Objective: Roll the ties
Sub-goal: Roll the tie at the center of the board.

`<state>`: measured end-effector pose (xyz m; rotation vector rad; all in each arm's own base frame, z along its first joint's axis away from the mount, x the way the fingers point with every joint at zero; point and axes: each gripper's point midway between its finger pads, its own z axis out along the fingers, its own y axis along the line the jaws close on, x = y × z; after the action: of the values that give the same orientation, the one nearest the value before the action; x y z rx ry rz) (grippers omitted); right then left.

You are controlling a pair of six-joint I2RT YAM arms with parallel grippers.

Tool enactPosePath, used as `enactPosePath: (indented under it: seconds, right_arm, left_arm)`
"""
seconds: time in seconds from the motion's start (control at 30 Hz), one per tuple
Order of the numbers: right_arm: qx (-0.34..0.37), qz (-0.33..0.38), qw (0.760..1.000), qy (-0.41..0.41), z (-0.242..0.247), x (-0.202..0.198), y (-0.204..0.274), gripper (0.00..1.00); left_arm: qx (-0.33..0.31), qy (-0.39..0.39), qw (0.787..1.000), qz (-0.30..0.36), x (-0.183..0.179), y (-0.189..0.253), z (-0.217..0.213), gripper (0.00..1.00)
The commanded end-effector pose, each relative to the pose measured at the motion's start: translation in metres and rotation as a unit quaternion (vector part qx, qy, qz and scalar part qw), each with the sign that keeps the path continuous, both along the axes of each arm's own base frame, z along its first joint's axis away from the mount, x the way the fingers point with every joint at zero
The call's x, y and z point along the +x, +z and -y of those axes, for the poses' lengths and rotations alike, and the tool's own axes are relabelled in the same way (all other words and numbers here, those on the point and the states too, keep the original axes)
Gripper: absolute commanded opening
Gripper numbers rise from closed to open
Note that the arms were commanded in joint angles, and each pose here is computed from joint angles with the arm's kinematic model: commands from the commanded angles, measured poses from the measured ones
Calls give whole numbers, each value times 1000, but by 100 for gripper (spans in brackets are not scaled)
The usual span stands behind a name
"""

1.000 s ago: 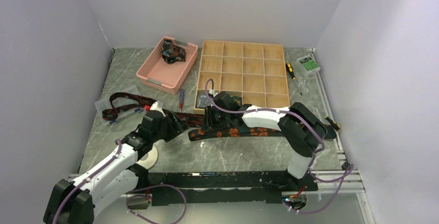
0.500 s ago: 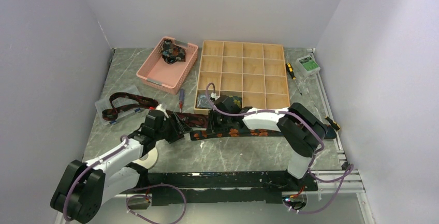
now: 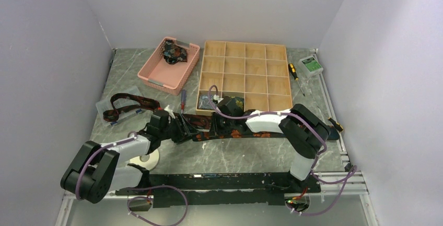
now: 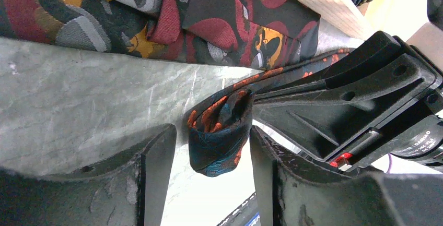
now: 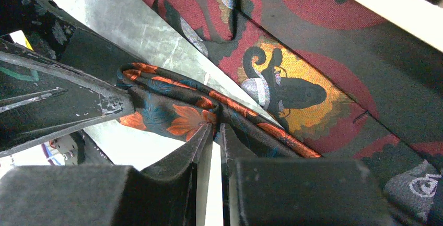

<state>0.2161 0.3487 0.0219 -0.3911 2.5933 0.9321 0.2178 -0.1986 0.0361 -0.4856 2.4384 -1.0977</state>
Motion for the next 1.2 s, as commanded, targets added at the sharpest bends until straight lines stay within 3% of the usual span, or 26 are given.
enactPosePath:
  seconds: [0.0, 0.87, 1.17]
  right_arm:
    - [-29, 11, 1000, -4, 12, 0, -16, 16]
    - [3, 1, 1000, 28, -15, -11, -13, 15]
    - [-7, 7, 1000, 21, -7, -12, -13, 17]
  left_arm:
    - [-26, -20, 999, 21, 6, 13, 10, 57]
    - [-8, -28, 1000, -2, -14, -6, 1, 36]
    - [20, -31, 999, 1, -13, -4, -5, 17]
